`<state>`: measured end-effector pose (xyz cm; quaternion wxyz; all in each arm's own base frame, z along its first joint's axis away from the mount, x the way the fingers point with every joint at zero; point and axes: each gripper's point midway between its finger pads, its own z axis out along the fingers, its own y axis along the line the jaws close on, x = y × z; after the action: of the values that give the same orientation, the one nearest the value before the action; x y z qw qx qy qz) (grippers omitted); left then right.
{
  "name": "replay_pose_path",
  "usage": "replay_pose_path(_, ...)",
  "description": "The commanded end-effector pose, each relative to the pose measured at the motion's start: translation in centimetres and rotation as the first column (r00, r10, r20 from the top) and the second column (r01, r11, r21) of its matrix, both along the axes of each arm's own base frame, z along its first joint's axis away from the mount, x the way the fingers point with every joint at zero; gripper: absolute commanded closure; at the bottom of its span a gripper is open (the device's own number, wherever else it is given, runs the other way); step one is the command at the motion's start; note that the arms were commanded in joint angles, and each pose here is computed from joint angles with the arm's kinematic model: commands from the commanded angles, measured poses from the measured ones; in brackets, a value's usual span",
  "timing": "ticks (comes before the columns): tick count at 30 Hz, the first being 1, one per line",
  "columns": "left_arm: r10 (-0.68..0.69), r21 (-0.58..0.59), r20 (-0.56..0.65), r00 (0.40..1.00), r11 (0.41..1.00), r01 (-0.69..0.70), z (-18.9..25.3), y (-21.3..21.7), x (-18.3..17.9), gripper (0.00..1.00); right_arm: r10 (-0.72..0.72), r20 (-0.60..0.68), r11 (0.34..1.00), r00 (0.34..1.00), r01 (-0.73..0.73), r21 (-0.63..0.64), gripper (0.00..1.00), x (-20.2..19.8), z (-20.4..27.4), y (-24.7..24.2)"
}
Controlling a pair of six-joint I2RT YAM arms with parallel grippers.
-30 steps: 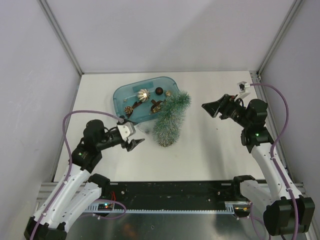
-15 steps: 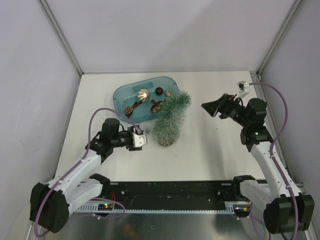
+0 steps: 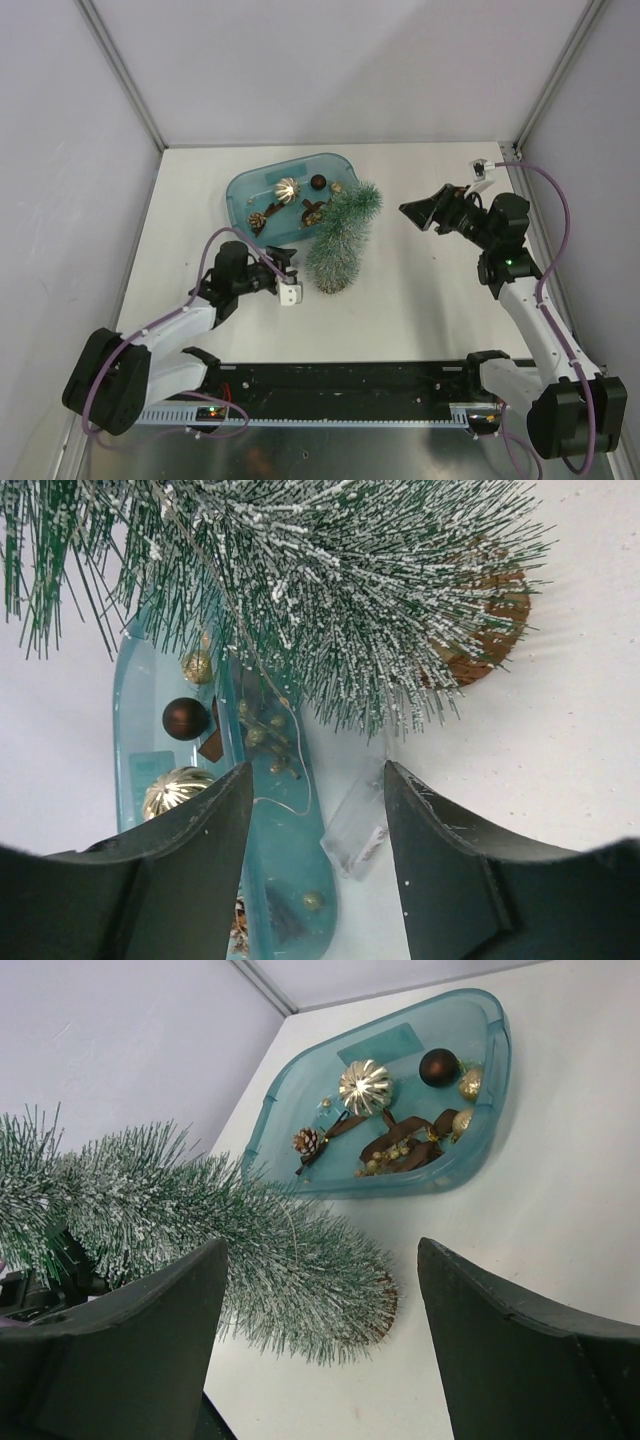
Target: Decorate the small christmas tree
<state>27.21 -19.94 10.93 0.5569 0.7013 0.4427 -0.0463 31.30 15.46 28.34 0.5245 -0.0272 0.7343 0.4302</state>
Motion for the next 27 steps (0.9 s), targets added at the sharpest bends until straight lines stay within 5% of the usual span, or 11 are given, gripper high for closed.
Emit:
replay_pose_path(1,-0.033,-0.021,0.179,0.983,0.999,0.037,2.4,-1.0,1.5,0.43,0.024,0.109,0.999,0.994,-0.027,0.025,0.19,0.2,3.6,0.5)
replay_pose_path(5,-0.007,-0.040,0.211,0.978,0.999,0.016,3.0,-1.1,2.4,0.51,0.026,0.111,0.999,0.994,-0.029,0.029,0.19,0.1,3.8,0.5)
replay_pose_path(17,-0.108,0.031,0.176,0.979,0.994,0.104,0.0,-1.5,0.7,0.53,0.009,0.122,0.999,0.992,-0.014,0.041,0.20,0.0,4.4,-0.1)
replay_pose_path(27,-0.063,0.013,0.214,0.975,0.998,0.062,1.4,-1.5,2.4,0.72,0.005,0.129,0.998,0.992,-0.013,0.059,0.21,-0.1,4.9,-0.2)
